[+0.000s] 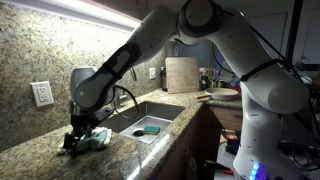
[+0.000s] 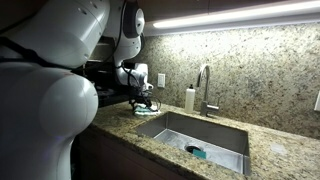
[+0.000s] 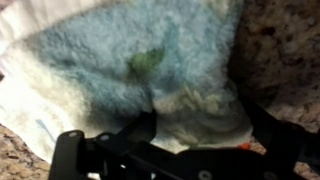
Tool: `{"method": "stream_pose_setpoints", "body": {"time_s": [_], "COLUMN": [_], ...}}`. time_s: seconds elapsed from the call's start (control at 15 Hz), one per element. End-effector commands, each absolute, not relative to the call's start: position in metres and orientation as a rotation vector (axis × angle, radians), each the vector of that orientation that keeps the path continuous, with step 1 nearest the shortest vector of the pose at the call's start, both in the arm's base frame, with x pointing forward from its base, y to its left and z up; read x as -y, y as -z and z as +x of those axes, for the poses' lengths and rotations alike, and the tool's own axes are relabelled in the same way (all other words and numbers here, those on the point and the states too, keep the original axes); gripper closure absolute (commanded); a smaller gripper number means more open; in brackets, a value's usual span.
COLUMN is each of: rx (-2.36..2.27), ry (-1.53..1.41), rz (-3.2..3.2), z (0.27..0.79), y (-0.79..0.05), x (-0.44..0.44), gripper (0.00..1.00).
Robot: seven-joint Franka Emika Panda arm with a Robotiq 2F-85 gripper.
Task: Use the towel to wipe the countertop
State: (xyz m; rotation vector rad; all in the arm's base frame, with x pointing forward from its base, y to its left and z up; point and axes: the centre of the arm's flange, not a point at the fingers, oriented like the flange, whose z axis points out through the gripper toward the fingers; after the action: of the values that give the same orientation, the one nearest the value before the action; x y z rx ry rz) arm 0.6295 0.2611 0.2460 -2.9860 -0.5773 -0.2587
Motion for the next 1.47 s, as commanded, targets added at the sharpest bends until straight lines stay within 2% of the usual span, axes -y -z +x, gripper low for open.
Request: {"method": "stream_pose_setpoints", "body": {"time_s": [0.0,0.67,0.87,1.0,1.4], "rx": [0.63,0.489,0.447,0.48,0.726], "ry": [0.23,0.174,0.147,0.138,0.145], "rz": [-3.004,-3.093,-3.108,-3.076,-2.87], "z": [0.634,0.626,0.624,0.623,0.626], "y": [-0.241,-0.252,-0.252,-0.249,-0.237], "x": [-0.253,-0.192,-0.175,-0.183,-0.272], "gripper": [0.31,0.96,0.95,0.99,0.99]}}
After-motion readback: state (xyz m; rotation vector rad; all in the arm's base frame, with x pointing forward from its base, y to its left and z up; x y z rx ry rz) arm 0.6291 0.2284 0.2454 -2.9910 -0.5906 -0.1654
